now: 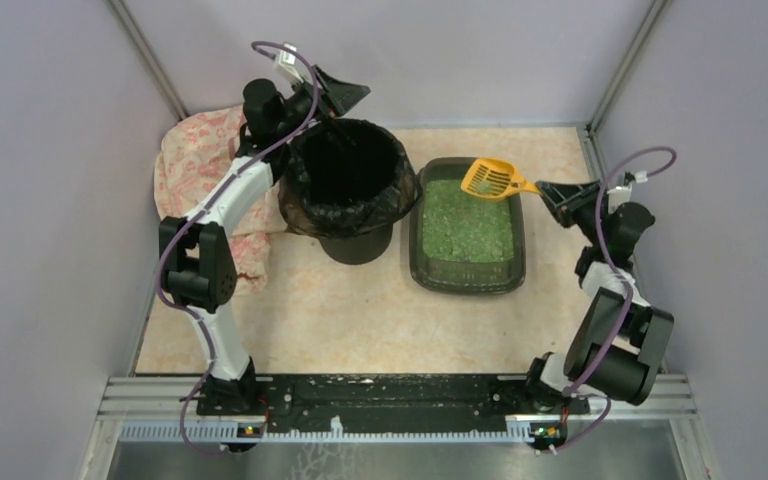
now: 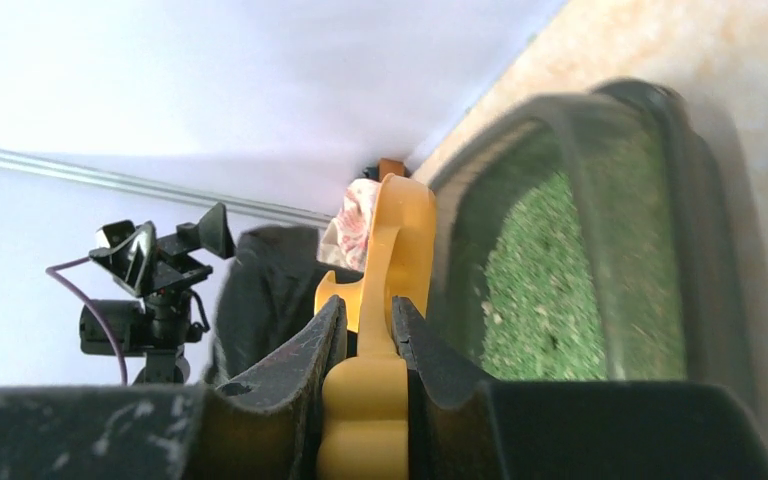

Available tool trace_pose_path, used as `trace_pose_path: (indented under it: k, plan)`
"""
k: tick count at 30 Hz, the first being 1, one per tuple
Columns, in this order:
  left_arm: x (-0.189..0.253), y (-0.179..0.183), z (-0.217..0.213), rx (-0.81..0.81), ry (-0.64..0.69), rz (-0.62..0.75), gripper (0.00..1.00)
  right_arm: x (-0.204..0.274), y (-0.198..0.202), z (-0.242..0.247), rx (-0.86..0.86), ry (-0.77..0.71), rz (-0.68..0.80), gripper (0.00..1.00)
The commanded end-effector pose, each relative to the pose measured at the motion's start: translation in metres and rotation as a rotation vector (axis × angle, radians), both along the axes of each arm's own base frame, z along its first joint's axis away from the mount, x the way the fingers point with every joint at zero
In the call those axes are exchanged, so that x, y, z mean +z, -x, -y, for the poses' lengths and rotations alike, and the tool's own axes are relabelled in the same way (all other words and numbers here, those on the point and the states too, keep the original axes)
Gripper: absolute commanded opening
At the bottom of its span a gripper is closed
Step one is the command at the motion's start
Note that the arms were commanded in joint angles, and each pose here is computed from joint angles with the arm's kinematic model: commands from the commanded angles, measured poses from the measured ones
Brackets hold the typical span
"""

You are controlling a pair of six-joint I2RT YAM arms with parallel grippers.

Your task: Clean the litter box

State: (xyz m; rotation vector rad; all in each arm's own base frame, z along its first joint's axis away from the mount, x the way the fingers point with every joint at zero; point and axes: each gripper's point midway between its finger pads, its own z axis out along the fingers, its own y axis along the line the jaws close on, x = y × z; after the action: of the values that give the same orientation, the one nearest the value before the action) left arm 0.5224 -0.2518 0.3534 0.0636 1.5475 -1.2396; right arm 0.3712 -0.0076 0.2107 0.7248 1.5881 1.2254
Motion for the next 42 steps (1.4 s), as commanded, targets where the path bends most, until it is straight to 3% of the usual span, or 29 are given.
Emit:
trace_pose_path:
  k: [1,9,16,26,30,34,38,42]
  plan:
    - [0.016,-0.009,-0.006,0.046,-0.044,0.039,0.98,0.067,-0.012,-0.007,0.012,0.062,0.106,0.00]
    - [0.027,-0.003,-0.009,0.043,-0.037,0.060,0.98,0.141,-0.025,-0.039,0.075,0.049,0.222,0.00]
    - [0.026,-0.006,-0.036,0.086,-0.054,0.058,0.98,0.198,-0.030,-0.111,0.237,0.067,0.354,0.00]
    - [0.030,0.000,-0.073,0.147,-0.037,0.045,0.98,0.207,-0.040,-0.201,0.468,0.122,0.405,0.00]
    - [0.030,0.005,-0.076,0.158,-0.050,0.047,0.97,0.189,-0.046,-0.236,0.532,0.265,0.370,0.00]
    - [0.029,0.008,-0.076,0.159,-0.055,0.045,0.98,0.165,-0.049,-0.266,0.548,0.521,0.363,0.00]
    - [0.026,0.009,-0.076,0.150,-0.043,0.037,0.99,0.161,-0.042,-0.288,0.499,0.811,0.431,0.00]
    - [0.027,0.008,-0.074,0.139,-0.029,0.038,0.99,0.168,-0.034,-0.298,0.457,0.984,0.483,0.00]
